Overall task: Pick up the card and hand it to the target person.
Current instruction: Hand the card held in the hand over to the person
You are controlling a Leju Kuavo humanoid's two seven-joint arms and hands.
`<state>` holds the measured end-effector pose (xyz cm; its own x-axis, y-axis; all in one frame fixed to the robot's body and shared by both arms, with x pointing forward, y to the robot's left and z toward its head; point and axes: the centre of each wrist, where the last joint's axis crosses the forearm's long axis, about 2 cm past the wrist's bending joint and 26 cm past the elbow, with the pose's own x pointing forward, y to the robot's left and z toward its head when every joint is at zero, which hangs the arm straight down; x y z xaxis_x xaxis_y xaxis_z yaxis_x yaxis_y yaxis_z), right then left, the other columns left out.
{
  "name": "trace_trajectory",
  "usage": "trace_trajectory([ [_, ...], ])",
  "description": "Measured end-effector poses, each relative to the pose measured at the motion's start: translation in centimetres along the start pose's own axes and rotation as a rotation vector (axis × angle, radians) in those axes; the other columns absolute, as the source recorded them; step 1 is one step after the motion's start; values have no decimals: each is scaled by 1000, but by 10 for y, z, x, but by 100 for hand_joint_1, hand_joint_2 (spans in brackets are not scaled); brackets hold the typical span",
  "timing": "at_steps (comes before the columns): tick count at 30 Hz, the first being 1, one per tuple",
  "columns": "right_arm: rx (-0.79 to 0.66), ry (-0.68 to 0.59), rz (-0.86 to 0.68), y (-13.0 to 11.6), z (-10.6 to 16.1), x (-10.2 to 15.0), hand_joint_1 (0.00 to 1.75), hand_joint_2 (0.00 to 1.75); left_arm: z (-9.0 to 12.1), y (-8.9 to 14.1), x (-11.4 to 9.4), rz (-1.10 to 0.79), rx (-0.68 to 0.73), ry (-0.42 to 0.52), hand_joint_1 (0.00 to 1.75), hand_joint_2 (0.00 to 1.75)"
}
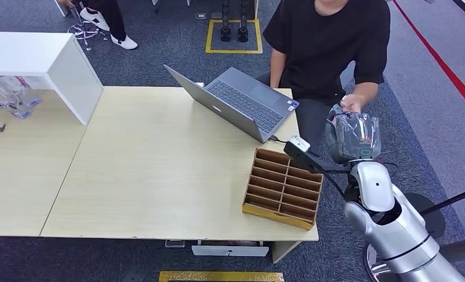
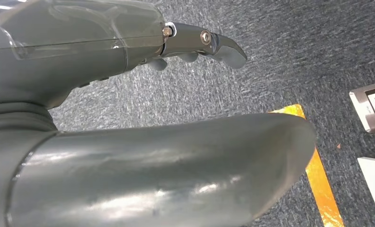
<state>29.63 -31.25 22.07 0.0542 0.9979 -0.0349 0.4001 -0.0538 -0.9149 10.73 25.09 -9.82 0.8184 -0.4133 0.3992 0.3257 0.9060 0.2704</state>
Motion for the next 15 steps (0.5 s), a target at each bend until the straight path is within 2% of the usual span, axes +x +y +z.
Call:
trace_trajectory([
  [8,9,7,31,6,-3,-4,152,175,0,0,1,-7,-1,1,0,0],
  [11,10,4,38,7,-4,-4,145,175,0,0,1,-9,-1,-1,0,0],
  [12,11,4,40,8,-4,-4,133,175,0,0,1,-10,-1,-1,0,0],
  [14,16,5,46,9,-4,-5,72,175,0,1,2,-12,-1,-3,0,0],
  [15,23,5,50,10,-4,-5,37,175,-1,1,2,-12,-1,-4,0,0],
])
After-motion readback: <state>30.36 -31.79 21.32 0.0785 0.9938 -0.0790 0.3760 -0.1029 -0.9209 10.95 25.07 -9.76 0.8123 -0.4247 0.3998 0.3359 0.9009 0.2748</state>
